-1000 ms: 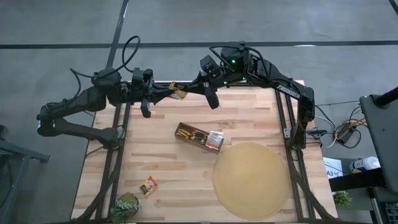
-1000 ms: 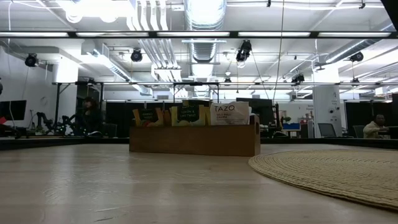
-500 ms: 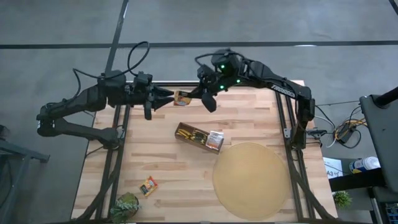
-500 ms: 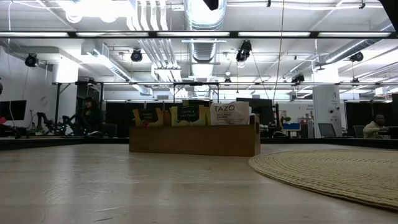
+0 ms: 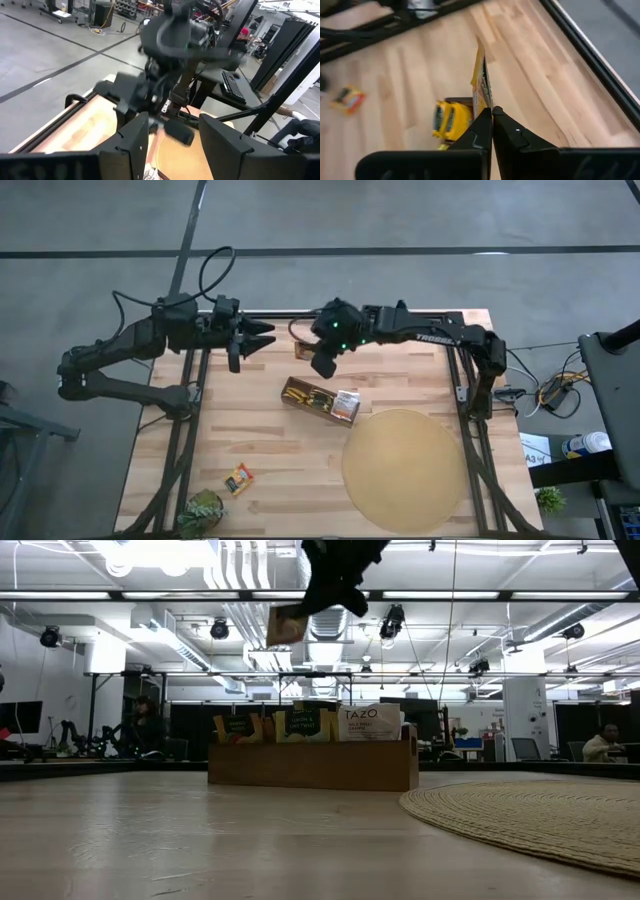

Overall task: Pick & Place Tea
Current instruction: Put the orange tea bag into the left section of the wooden organizer

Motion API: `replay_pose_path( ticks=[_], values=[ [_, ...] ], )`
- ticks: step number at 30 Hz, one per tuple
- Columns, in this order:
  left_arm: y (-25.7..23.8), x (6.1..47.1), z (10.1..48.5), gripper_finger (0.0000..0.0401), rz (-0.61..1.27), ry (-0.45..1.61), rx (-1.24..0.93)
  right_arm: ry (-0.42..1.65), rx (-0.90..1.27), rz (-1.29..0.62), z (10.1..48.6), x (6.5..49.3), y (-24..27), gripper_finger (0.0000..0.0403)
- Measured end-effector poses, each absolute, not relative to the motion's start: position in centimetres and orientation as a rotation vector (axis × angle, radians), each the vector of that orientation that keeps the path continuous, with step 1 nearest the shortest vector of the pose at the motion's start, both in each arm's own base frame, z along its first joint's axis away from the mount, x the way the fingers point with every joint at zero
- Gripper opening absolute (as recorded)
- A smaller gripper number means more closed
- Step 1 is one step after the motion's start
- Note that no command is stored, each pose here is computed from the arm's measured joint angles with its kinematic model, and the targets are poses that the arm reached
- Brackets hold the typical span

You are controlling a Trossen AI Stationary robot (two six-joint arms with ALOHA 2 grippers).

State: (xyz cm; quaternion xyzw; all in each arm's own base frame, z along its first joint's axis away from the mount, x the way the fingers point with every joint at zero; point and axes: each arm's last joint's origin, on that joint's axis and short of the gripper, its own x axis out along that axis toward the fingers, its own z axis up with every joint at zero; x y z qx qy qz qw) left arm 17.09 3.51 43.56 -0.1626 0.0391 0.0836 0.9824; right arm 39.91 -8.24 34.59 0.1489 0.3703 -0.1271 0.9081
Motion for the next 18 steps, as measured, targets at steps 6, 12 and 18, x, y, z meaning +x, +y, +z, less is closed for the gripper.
replay_pose_path(
  ticks=[6,12,18],
  values=[
    [3.5,17.1,43.6,0.0167,0.169,0.078,-0.323,0.748,0.341,-0.340,31.4,40.7,-7.3,0.0008],
    [3.5,17.1,43.6,0.0167,0.169,0.077,-0.325,0.730,0.377,-0.365,28.3,41.0,-6.3,0.0008],
    [3.5,17.1,43.6,0.0167,0.169,0.075,-0.326,0.757,0.393,-0.417,25.9,40.9,-5.8,0.0008]
  ],
)
